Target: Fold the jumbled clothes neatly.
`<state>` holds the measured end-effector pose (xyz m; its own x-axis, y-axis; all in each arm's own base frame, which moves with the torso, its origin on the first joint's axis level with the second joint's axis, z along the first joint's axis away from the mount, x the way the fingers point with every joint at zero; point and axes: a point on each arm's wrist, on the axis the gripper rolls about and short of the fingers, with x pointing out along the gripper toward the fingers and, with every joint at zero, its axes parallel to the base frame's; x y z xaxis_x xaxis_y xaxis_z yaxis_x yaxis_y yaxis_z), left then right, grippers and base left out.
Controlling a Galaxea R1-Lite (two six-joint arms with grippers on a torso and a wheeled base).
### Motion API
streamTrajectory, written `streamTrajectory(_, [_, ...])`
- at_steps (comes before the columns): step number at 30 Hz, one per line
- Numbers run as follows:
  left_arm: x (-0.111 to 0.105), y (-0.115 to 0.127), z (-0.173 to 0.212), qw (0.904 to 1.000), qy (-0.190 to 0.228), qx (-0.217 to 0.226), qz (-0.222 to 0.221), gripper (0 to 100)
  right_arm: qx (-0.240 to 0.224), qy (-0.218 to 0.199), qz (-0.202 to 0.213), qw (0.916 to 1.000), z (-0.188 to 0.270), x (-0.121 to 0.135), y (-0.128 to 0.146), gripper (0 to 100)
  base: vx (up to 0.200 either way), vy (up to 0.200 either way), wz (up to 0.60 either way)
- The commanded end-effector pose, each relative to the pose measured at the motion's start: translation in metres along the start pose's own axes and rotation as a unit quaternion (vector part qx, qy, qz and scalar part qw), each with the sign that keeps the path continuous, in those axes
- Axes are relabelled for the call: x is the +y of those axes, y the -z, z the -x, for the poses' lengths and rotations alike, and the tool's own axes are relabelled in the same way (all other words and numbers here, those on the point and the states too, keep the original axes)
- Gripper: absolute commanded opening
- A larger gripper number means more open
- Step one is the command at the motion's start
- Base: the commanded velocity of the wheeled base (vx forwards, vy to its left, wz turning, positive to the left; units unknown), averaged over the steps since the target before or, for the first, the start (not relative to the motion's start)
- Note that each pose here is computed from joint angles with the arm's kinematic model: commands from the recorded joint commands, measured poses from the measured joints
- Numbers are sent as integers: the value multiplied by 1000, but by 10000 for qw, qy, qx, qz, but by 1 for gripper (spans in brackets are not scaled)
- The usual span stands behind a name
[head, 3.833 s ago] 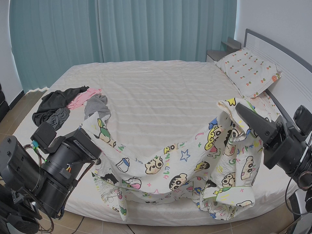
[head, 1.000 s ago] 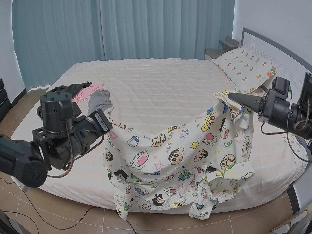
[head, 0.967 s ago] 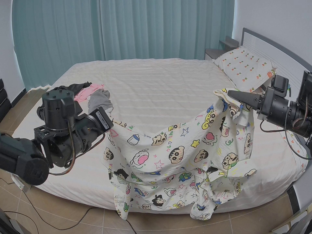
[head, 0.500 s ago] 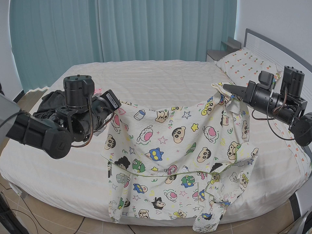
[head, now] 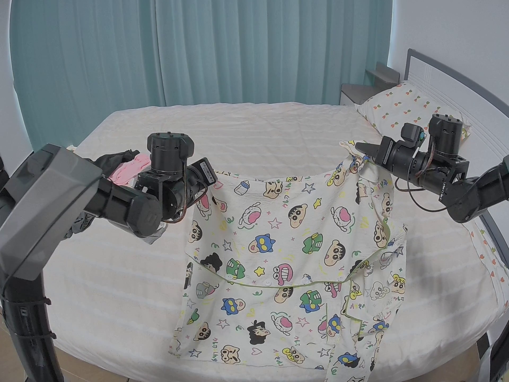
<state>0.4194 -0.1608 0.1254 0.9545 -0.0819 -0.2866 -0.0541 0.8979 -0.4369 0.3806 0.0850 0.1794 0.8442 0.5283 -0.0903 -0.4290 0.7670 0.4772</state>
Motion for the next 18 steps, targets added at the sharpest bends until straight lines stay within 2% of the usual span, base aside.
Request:
streamTrajectory(1, [22,37,-45,9986,-459,175,-213,0,223,356,-138,9990,-33,-33,27,0,0,0,0])
streamTrajectory(5, [30,51,-61,9976,-571,226,-314,0,279,522,-177,9981,-44,-45,38,0,0,0,0])
streamTrajectory(10, [34,65,-92,9953,-859,-87,-429,0,254,969,-223,9947,-71,-76,60,0,0,0,0])
streamTrajectory(18, [41,86,-128,9903,-1242,-251,-562,0,103,1404,-208,9898,-103,-110,94,0,0,0,0])
